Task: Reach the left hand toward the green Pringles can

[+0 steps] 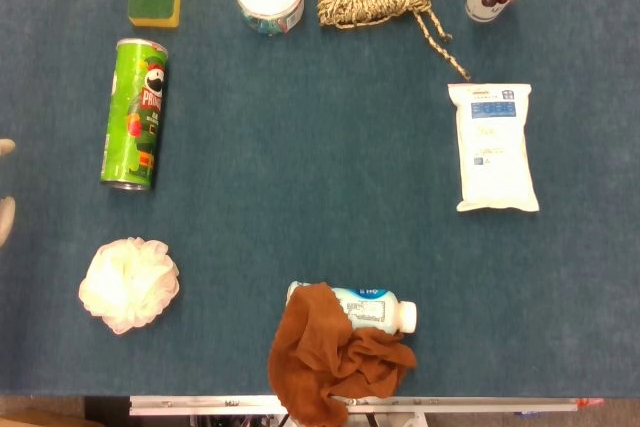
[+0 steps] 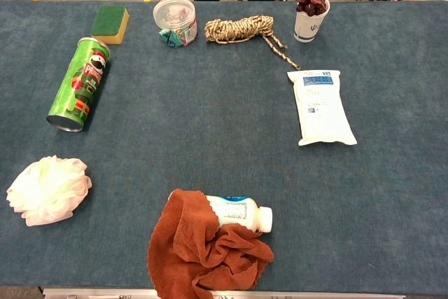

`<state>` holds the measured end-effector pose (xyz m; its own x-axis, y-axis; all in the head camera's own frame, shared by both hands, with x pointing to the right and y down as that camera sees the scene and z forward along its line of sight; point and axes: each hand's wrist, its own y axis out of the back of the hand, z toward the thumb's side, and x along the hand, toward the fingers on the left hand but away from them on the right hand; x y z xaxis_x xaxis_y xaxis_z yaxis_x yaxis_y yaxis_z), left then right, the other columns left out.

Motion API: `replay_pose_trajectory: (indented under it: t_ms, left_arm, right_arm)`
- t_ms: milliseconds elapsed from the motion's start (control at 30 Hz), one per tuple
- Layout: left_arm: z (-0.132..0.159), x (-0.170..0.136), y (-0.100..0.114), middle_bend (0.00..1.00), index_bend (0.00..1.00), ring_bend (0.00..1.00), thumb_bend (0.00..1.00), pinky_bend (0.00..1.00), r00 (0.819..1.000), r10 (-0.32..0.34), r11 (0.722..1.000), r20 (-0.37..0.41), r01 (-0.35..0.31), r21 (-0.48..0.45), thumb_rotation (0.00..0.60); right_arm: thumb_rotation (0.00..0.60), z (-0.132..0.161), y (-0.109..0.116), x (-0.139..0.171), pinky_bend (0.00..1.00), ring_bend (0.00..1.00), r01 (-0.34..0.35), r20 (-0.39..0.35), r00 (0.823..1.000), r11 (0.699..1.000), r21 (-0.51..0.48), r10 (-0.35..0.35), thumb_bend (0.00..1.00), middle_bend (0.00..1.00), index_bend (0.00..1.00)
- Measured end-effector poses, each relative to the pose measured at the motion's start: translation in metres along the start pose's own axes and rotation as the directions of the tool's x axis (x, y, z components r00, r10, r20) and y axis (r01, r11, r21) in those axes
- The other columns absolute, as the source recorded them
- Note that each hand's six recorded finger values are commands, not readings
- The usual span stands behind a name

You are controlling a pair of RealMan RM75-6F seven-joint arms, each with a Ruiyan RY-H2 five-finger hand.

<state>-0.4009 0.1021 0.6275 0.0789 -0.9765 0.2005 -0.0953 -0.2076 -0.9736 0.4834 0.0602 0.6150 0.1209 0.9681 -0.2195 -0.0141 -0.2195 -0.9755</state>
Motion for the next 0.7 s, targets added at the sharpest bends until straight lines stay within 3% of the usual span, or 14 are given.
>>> replay_pose_trajectory:
  t_ms: [100,433,700]
  left_arm:
    - [0.001,0.000,0.000,0.17,0.24,0.25,0.45,0.39,1.000,-0.001,1.000,0.003,0.001,-0.002,0.600]
    - [0.003,0.004,-0.004,0.17,0.25,0.24,0.82,0.39,1.000,-0.007,1.000,0.013,0.007,-0.019,0.600]
    - [0.004,0.009,-0.013,0.15,0.25,0.20,1.00,0.39,0.999,-0.034,0.999,0.017,0.034,-0.028,0.600]
  right_arm:
    - [0.600,0.000,0.000,0.000,0.39,0.20,-0.001,0.000,1.000,1.000,0.001,0.001,0.05,0.21,0.31]
    - [0.600,-0.001,0.004,0.004,0.39,0.20,0.013,0.011,1.000,1.000,0.007,-0.013,0.05,0.21,0.31]
    - [0.600,-0.001,0.011,0.011,0.39,0.20,0.039,0.026,0.999,0.999,0.025,-0.040,0.05,0.21,0.31]
